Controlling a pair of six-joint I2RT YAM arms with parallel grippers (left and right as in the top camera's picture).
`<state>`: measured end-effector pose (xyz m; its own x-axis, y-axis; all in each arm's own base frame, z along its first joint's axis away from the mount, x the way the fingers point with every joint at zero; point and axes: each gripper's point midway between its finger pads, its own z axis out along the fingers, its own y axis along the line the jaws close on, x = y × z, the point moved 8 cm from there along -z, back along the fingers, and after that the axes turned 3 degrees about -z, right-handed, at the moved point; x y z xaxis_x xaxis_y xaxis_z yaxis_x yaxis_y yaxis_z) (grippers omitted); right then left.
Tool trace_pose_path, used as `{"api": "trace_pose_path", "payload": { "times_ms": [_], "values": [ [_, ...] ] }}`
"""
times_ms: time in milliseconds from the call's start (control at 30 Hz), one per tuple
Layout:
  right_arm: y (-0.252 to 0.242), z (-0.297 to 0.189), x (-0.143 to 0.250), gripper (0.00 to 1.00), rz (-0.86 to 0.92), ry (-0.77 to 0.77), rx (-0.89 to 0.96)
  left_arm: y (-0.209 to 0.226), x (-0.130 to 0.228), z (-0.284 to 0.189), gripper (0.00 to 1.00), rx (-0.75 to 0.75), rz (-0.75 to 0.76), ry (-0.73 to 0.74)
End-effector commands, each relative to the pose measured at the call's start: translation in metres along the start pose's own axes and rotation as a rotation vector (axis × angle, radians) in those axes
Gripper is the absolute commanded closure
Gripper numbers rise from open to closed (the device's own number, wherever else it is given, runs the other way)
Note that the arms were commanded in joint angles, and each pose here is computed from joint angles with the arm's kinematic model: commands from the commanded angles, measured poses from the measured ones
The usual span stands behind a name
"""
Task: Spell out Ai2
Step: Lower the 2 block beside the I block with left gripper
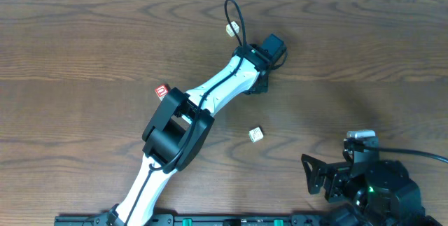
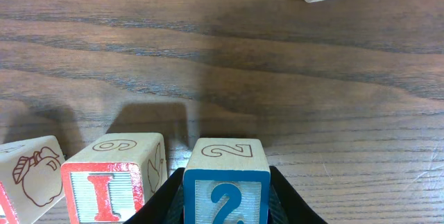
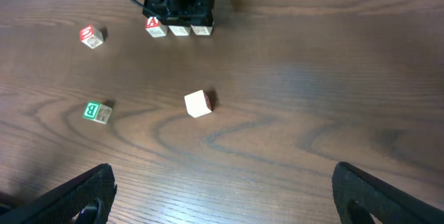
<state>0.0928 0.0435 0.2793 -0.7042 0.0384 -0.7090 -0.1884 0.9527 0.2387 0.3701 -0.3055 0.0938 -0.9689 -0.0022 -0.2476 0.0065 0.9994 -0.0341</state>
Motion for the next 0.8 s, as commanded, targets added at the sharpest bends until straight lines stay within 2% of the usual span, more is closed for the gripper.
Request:
{"api": "trace_pose_path", "payload": {
  "times_ms": [0,133,233,300,467,767],
  "values": [
    [-0.0014,0.0010,0.0010,0.01,-0.011,0.003,0.013,-0.0010,-0.0036,0.0025,0.82,0.000,-0.015,-0.004],
    [-0.0014,0.0010,0.0010,0.01,-0.011,0.003,0.013,-0.0013,-0.0040,0.0026,0.71,0.001,-0.015,-0.007],
    [-0.0014,0.0010,0.0010,0.01,-0.011,0.003,0.013,-0.0017,-0.0046,0.0025,0.69,0.004,-0.016,-0.010],
    [-0.0014,0.0010,0.0010,0.01,-0.011,0.003,0.013,-0.0018,-0.0047,0.0025,0.64,0.004,-0.016,-0.011],
    [-0.0014,0.0010,0.0010,0.01,-0.011,0.003,0.013,-0.0018,-0.0047,0.0025,0.60,0.004,-0.016,-0.011],
    [-0.0014,0.0010,0.0010,0.01,-0.011,0.003,0.013,-0.0029,-0.0060,0.0025,0.60,0.011,-0.013,-0.019]
  ]
}}
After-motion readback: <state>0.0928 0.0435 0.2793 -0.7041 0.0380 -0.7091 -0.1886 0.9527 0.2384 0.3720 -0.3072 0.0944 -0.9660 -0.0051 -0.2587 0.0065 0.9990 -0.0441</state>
